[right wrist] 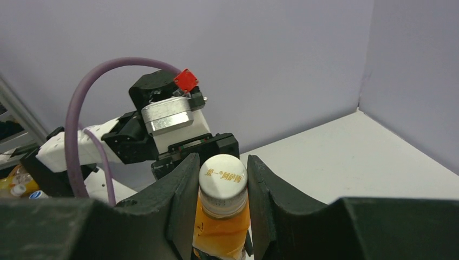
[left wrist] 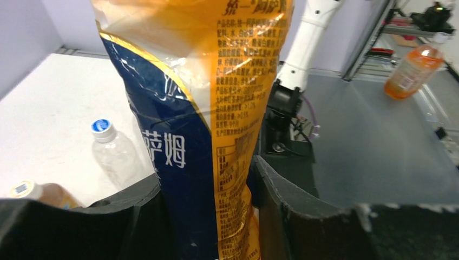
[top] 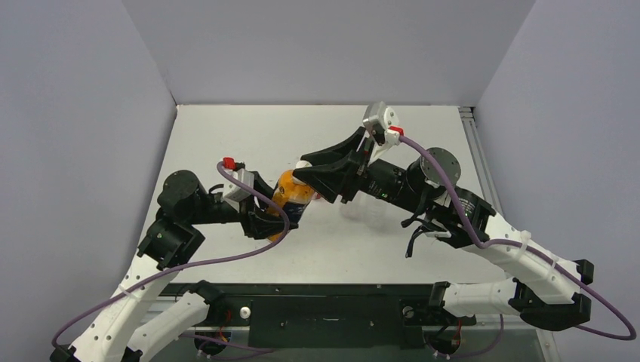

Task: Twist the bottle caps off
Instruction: Unscrew the bottle cap from the plastic bottle.

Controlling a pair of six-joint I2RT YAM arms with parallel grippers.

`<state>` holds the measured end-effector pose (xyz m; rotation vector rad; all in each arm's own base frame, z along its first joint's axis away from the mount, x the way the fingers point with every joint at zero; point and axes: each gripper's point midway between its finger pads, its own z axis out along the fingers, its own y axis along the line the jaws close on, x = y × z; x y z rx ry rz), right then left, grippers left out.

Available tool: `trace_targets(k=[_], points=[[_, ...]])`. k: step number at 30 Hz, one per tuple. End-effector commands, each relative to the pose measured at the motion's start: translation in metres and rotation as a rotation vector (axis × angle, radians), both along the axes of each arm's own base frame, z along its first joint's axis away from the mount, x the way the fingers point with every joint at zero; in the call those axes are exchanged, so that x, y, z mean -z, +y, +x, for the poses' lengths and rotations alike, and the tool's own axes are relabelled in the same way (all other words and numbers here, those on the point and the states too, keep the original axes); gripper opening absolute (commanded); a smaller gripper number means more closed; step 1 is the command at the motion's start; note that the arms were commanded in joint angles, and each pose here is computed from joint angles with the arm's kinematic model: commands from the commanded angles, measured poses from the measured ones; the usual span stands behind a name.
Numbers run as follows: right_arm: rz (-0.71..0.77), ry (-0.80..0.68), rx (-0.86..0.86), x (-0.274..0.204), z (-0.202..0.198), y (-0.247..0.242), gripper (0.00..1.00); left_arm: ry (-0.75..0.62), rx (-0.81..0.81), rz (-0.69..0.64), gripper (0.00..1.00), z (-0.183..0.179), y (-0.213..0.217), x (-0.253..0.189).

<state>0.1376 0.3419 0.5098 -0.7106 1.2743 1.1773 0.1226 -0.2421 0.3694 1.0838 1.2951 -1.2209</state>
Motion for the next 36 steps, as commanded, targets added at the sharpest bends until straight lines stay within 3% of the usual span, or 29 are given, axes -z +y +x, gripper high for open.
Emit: trace_targets(k=[1, 4, 6, 7, 8, 10, 12, 16, 24, 36], points=[[0.015, -0.059, -0.193, -0.01, -0.035, 0.006, 0.0, -0.056, 0.1, -0.057, 0.0, -0.021, 0.0, -0.032], [0.025, -0.046, -0.18, -0.009, -0.031, 0.009, 0.02, -0.05, 0.111, -0.057, 0.0, -0.023, 0.0, -0.033], [0.028, -0.027, -0.135, -0.008, -0.022, 0.011, 0.18, -0.054, 0.097, -0.055, 0.0, -0.02, 0.0, -0.032], [0.028, -0.007, -0.069, -0.008, -0.011, 0.01, 0.33, -0.059, 0.078, -0.056, 0.0, -0.017, 0.0, -0.032], [0.028, 0.0, -0.03, -0.008, -0.006, 0.008, 0.41, -0.071, 0.064, -0.054, 0.0, -0.014, 0.0, -0.03], [0.035, 0.025, 0.086, -0.01, 0.009, 0.001, 0.72, -0.101, -0.003, -0.051, 0.0, -0.001, 0.001, -0.027], [0.046, 0.053, 0.206, -0.012, 0.023, -0.009, 0.8, -0.134, -0.091, -0.043, 0.0, 0.014, 0.004, -0.024], [0.094, 0.091, 0.408, -0.021, 0.036, -0.033, 0.83, -0.196, -0.308, -0.015, 0.0, 0.053, 0.015, -0.017], [0.018, 0.159, 0.502, -0.013, 0.052, -0.013, 0.78, -0.275, -0.506, 0.049, 0.0, 0.091, 0.032, 0.0], [-0.014, 0.173, 0.529, -0.01, 0.064, 0.015, 0.66, -0.282, -0.51, 0.043, 0.0, 0.092, 0.031, -0.001]])
